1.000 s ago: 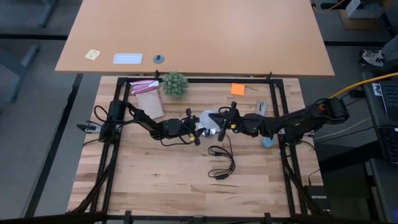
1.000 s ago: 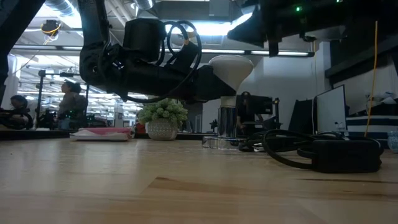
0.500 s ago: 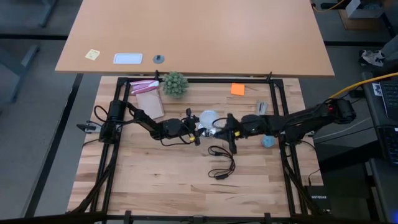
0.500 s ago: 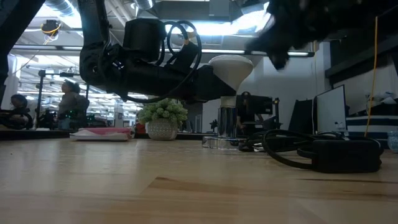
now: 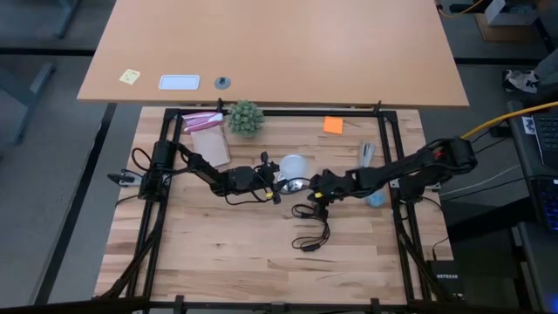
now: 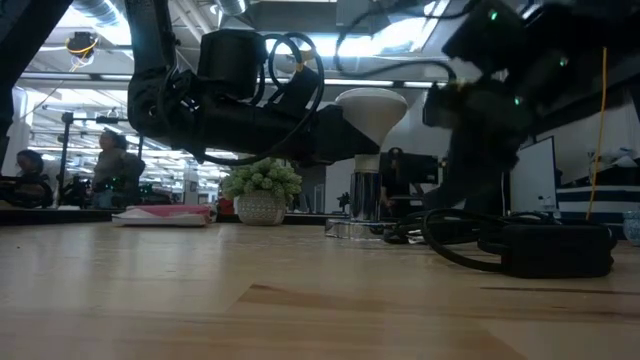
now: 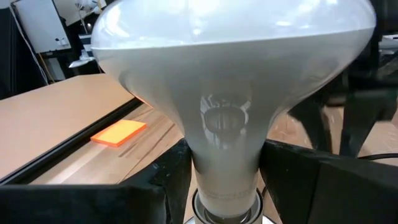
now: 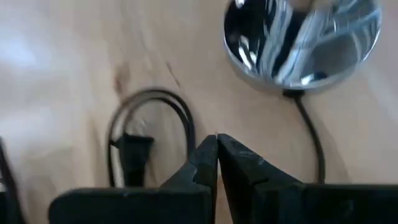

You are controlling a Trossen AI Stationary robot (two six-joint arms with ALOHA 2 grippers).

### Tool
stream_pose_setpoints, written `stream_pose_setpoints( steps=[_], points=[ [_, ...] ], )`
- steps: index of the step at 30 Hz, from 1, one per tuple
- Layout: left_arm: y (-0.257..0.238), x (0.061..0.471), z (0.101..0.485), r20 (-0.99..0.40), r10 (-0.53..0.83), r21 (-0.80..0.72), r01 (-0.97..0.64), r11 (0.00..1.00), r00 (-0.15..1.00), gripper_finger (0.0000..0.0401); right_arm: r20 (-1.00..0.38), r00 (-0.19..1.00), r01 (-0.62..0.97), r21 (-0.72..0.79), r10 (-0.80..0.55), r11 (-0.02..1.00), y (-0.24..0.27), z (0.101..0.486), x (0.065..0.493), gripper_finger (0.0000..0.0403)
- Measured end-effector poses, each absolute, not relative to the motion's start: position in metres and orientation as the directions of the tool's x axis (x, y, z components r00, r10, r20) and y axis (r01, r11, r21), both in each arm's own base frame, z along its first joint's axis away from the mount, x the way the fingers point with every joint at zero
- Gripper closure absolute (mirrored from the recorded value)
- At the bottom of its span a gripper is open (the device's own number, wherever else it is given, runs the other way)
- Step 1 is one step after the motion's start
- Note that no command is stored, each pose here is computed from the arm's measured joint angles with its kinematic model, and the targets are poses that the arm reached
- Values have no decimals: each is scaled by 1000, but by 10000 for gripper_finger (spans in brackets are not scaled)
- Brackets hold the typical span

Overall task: Screw lightbulb
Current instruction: Insert the lightbulb into the lamp

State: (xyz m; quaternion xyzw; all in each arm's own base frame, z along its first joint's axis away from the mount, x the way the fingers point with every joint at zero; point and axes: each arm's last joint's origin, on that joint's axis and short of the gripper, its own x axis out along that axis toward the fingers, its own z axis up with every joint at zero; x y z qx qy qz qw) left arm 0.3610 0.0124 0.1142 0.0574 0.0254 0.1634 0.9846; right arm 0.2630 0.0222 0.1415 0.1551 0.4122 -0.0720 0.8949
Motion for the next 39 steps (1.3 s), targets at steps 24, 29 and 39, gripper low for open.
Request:
stream_pose_setpoints(
  steps=[24, 29, 39],
  points=[
    [12, 361, 114, -31, 325, 115, -320, 940, 945, 242, -908, 415, 295, 193, 56, 936, 23, 130, 239, 379],
    [12, 361, 114, -31, 325, 115, -320, 940, 945, 242, -901, 414, 367, 33, -131, 930, 17, 128, 240, 379],
    [12, 361, 114, -33, 325, 115, -320, 941, 945, 242, -812, 380, 483, -235, -443, 843, 8, 129, 237, 379]
  ],
)
